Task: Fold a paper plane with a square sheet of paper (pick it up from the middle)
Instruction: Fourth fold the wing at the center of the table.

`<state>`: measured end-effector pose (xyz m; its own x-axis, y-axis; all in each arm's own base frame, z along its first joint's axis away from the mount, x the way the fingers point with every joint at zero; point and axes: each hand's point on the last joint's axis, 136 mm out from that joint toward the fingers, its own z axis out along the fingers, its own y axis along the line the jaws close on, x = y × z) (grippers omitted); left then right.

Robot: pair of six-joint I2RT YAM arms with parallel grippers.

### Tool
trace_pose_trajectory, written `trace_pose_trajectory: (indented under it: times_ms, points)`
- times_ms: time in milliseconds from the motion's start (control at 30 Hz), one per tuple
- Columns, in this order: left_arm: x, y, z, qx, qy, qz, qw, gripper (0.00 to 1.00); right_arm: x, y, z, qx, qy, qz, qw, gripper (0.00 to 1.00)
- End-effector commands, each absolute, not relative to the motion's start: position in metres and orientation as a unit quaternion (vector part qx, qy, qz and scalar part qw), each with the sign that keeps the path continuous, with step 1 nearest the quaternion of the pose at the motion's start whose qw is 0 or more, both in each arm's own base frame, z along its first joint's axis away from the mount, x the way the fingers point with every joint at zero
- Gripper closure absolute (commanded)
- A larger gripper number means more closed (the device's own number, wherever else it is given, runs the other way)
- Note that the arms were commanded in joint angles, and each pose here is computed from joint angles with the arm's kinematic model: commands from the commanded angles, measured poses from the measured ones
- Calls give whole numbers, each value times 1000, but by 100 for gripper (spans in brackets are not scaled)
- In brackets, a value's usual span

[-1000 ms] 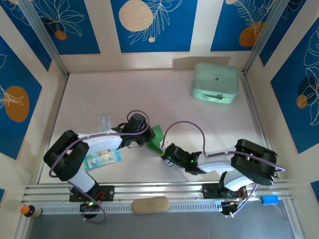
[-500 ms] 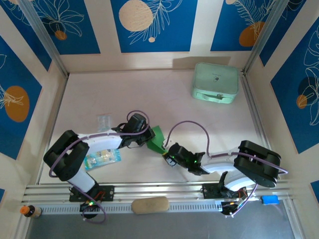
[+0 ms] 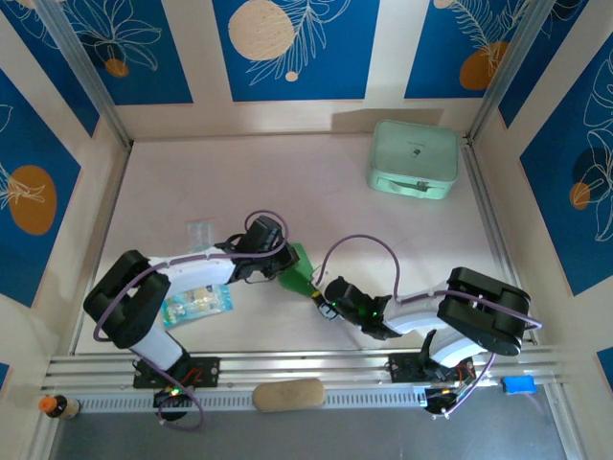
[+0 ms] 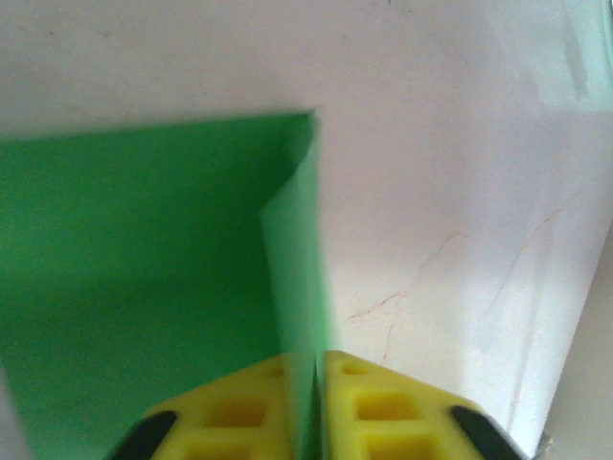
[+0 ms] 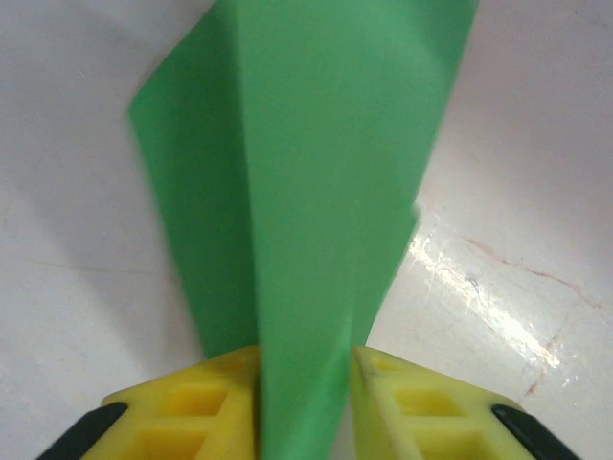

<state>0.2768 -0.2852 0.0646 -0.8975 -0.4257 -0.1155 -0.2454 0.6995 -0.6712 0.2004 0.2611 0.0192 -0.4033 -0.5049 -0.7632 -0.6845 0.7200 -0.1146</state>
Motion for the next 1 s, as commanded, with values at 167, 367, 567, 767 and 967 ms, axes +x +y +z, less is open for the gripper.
trace_pose_trajectory:
  times_ms: [167,367,567,767,967]
  points:
    - [283,-282,75,-162,919,-330,140,66,199,262,22,-353,833,133,404,82]
    - [281,-280,72,-157,924,-321,134,75,196,263,20,-347,842,149,386,79]
    - [280,-275,66,-166,925,-313,134,91,191,265,21,-331,849,176,373,75]
    - [279,-273,64,-170,926,-310,134,94,190,259,23,-322,852,175,375,73]
    - [280,-272,64,-173,925,-311,134,96,187,256,20,-321,853,176,371,75]
